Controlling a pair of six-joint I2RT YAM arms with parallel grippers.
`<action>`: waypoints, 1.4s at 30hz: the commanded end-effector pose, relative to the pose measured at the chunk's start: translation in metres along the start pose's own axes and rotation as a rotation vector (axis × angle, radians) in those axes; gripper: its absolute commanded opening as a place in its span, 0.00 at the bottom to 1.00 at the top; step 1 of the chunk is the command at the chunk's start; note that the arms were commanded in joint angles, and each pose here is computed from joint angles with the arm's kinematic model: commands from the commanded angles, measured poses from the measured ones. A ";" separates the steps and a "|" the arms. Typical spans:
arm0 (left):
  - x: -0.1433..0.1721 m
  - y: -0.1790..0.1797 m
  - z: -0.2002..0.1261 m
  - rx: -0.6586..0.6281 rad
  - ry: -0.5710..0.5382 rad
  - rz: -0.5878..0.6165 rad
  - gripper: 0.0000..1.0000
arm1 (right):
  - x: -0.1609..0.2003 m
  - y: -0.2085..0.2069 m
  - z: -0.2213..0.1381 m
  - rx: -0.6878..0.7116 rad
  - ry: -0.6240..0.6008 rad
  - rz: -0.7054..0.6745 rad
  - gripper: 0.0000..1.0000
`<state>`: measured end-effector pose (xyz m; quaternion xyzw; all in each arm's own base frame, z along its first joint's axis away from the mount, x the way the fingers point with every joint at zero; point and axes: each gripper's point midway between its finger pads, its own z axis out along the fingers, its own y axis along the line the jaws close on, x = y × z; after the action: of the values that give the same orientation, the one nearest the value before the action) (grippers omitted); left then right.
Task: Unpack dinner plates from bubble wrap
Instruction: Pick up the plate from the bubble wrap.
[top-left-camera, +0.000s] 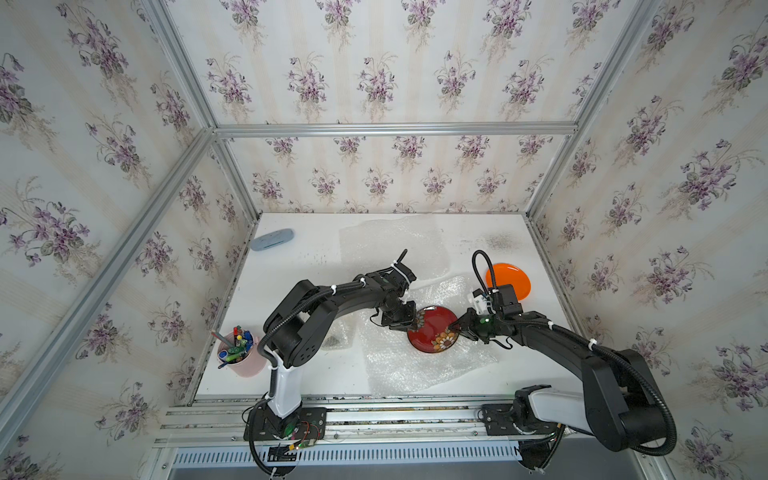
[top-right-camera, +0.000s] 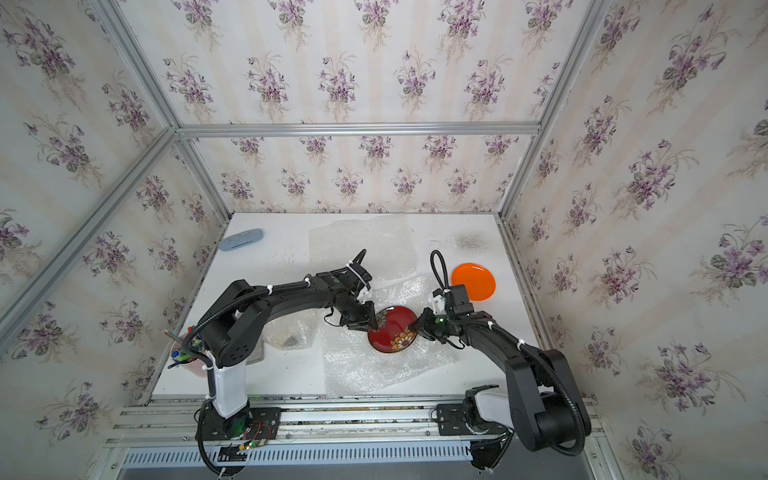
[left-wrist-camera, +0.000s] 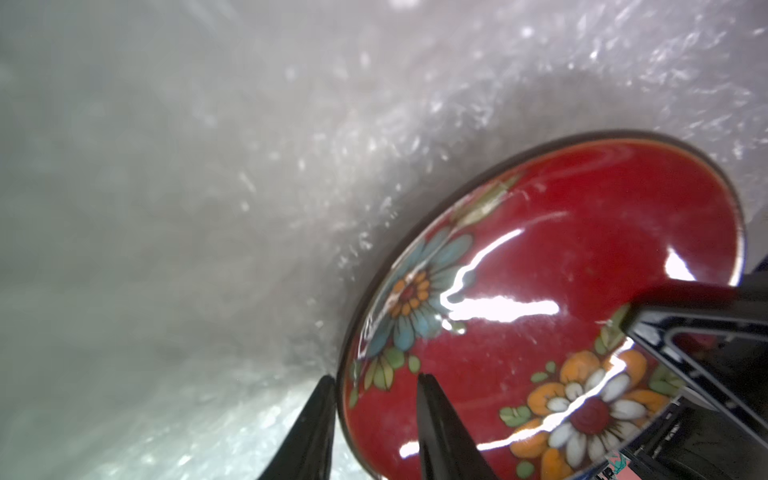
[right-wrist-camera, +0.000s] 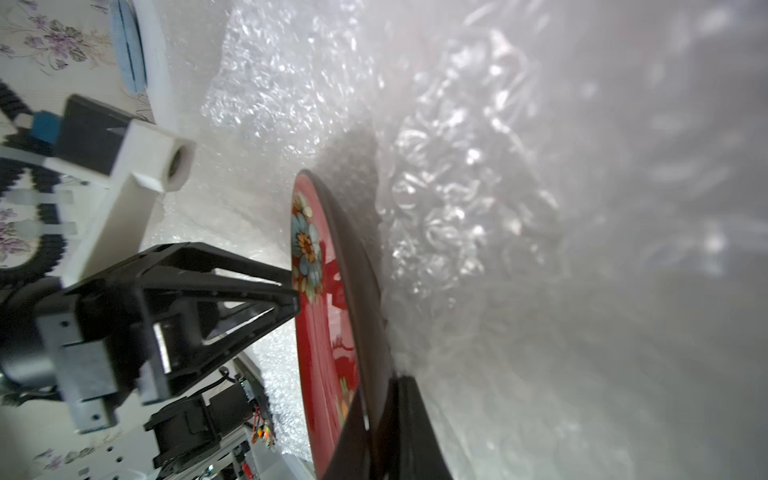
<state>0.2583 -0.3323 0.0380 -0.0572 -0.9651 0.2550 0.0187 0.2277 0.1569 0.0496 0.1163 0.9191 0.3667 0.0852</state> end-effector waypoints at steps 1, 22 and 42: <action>-0.005 -0.004 -0.013 0.014 -0.049 -0.003 0.43 | 0.001 -0.004 -0.009 0.045 -0.016 -0.004 0.07; -0.006 -0.026 -0.066 0.098 -0.177 0.009 0.70 | -0.017 0.077 -0.054 -0.162 -0.076 -0.089 0.06; -0.026 -0.077 -0.092 0.407 -0.245 -0.093 0.54 | -0.021 0.104 -0.062 -0.333 -0.116 -0.088 0.06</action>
<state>0.2775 -0.3465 0.1427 0.0199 -0.9059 0.4170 -0.0708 0.2427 0.1792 0.1538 0.0963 0.8573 0.4817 0.1540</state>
